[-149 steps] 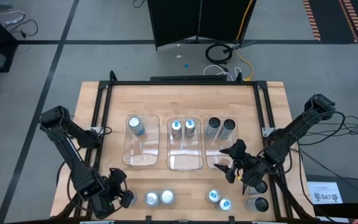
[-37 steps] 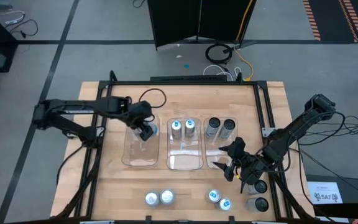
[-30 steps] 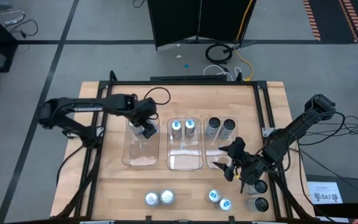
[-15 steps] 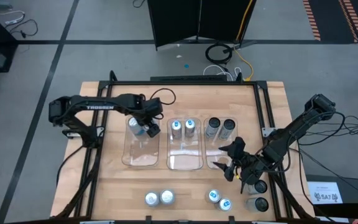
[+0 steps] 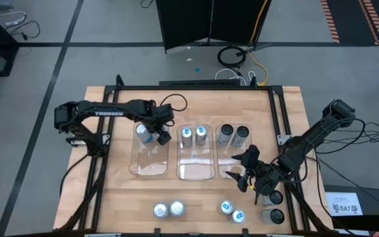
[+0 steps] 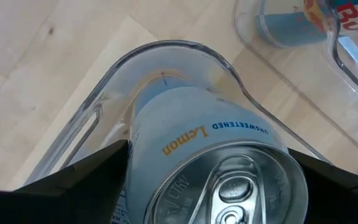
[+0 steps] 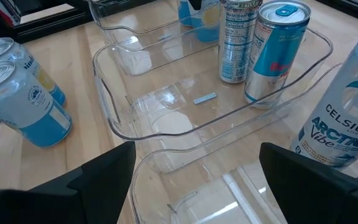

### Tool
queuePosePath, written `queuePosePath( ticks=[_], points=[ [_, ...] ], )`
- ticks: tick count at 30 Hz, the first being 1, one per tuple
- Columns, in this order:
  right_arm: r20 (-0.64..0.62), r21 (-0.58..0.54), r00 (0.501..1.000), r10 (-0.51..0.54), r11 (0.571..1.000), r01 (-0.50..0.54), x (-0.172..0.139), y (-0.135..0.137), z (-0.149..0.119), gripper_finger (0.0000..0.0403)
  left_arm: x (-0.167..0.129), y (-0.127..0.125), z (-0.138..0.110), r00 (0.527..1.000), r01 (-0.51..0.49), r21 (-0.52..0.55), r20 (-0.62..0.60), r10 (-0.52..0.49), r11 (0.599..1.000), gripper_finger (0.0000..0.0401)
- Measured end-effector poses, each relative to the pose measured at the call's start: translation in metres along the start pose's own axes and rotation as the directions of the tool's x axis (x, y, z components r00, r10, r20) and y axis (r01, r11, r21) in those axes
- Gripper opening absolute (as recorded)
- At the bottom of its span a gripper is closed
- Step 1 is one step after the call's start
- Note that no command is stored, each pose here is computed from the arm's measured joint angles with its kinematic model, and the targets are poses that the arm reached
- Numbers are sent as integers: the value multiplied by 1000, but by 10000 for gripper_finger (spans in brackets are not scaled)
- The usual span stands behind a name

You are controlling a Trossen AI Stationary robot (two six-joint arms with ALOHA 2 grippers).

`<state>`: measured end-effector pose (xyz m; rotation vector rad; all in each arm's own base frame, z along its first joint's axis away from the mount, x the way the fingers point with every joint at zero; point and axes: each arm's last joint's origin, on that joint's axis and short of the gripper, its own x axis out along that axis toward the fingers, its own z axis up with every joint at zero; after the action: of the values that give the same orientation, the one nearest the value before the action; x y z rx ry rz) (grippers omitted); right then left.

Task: Sort soda cans
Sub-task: Put the left blue-white soda can into the left transparent bin

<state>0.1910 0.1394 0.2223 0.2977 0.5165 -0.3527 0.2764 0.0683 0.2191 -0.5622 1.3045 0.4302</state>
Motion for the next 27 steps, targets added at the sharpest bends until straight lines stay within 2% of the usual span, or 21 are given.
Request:
queuePosePath(
  ticks=[8, 10, 12, 14, 27],
  points=[
    [0, 0, 1000, 0, 1000, 0, 0, 0, 0, 336, 0, 2, 1, 997, -67, 15, 32, 67, 998, 367],
    [0, 0, 1000, 0, 1000, 0, 0, 0, 0, 336, 0, 1, 1, 999, -29, 84, 18, 28, 996, 368],
    [0, 0, 1000, 0, 1000, 0, 0, 0, 0, 336, 0, -1, 0, 998, 63, 88, -18, -62, 994, 368],
    [0, 0, 1000, 0, 1000, 0, 0, 0, 0, 336, 0, -4, 0, 995, 101, 94, -22, -99, 990, 368],
    [-4, 9, 1000, 3, 1000, -3, 0, 0, 0, 336, -2, -1, -3, 998, 55, 38, -44, -53, 998, 368]
  ],
)
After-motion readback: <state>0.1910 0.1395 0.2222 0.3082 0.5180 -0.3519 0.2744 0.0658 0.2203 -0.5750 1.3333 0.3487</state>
